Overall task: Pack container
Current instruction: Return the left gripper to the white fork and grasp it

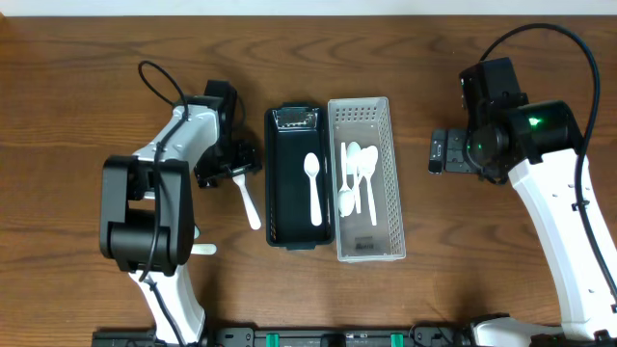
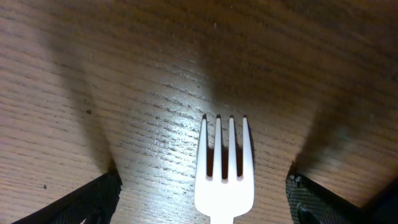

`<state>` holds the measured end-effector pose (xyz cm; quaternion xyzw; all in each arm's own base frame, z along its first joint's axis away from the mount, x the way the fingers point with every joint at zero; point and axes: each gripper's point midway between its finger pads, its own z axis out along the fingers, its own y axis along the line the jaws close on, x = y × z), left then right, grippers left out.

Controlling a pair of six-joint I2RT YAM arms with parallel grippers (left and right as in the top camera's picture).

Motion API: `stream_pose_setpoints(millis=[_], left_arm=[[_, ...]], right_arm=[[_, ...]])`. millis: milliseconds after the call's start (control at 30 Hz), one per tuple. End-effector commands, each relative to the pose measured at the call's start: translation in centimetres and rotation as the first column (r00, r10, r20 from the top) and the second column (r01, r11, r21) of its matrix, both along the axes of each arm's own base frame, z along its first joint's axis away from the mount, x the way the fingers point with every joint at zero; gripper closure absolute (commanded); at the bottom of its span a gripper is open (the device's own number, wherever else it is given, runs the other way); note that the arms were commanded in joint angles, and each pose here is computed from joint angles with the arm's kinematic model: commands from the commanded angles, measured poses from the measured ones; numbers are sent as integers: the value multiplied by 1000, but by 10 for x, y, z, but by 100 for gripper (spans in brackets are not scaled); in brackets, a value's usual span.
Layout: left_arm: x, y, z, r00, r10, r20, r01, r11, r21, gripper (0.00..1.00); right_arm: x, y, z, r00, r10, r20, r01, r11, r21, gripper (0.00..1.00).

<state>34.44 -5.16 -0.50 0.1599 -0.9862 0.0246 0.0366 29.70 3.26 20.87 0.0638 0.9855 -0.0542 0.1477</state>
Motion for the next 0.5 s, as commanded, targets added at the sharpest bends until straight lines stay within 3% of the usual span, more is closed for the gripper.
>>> stream_pose_setpoints(millis=[0,167,300,400,467], left_arm=[[-12,-1,-14,999,-16,-36,16,1000,-6,12],[-12,0,-14,999,-17,-37,16,1000,-6,18],[-12,0,-14,999,-17,-37,16,1000,-6,38],[-12,0,-14,999,-17,-37,16,1000,-6,61],[-12,-1,-14,999,-17,-37,16,1000,-6,68]], right_arm=[[0,-4,0,1000,4,-2,-4,1000,-18,1],[0,-4,0,1000,4,-2,-4,1000,-18,1],[0,-5,0,1000,4,-3,-4,1000,-18,1],[0,-4,0,1000,4,-3,-4,1000,-18,1],[0,-4,0,1000,4,-3,-4,1000,-18,1]])
